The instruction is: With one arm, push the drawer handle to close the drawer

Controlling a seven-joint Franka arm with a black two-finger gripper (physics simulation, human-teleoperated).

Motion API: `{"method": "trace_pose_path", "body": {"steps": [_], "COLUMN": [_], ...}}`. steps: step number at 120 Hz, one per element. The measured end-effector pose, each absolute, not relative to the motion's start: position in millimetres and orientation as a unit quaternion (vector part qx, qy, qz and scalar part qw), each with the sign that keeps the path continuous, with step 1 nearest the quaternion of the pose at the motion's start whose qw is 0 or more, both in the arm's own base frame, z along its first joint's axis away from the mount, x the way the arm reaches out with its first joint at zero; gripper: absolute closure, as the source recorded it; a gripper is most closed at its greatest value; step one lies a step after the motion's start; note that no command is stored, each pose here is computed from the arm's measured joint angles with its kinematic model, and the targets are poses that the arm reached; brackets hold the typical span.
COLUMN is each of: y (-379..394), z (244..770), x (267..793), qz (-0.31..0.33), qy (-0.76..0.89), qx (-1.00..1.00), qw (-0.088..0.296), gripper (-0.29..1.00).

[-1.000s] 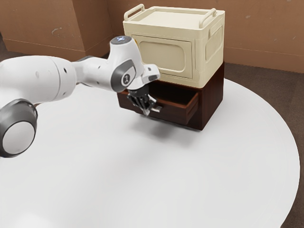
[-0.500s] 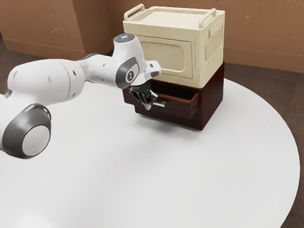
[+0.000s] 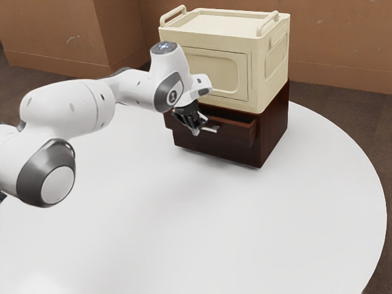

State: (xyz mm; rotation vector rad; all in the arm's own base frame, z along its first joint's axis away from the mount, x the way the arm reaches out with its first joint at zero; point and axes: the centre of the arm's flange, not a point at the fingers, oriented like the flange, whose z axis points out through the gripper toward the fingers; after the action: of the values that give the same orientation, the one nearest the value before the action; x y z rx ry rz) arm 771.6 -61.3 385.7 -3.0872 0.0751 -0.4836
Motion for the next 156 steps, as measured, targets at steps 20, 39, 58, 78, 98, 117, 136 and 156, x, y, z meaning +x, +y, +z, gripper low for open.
{"method": "trace_pose_path", "body": {"steps": [20, 39, 58, 78, 98, 117, 136, 156], "y": [-60.9, -56.0, -56.0, -56.0, -59.8, -63.8, -83.3, -91.9], "z": [382.4, 374.9, 367.7, 363.9, 366.8, 366.4, 414.5, 619.5], "x": [778.7, 785.5, 791.3, 795.4, 798.6, 801.5, 730.1, 606.3], "qz": [-0.174, -0.189, -0.201, -0.215, -0.231, -0.243, -0.188, -0.175], "qy": [0.025, 0.024, 0.025, 0.027, 0.03, 0.031, 0.027, 0.052], "qx": [-0.984, -0.982, -0.979, -0.976, -0.972, -0.97, -0.982, -0.981], "qw": [0.009, 0.01, 0.012, 0.013, 0.011, 0.01, -0.002, -0.066], "gripper": [0.79, 0.79, 0.79, 0.78, 0.79, 0.79, 0.67, 0.33]}}
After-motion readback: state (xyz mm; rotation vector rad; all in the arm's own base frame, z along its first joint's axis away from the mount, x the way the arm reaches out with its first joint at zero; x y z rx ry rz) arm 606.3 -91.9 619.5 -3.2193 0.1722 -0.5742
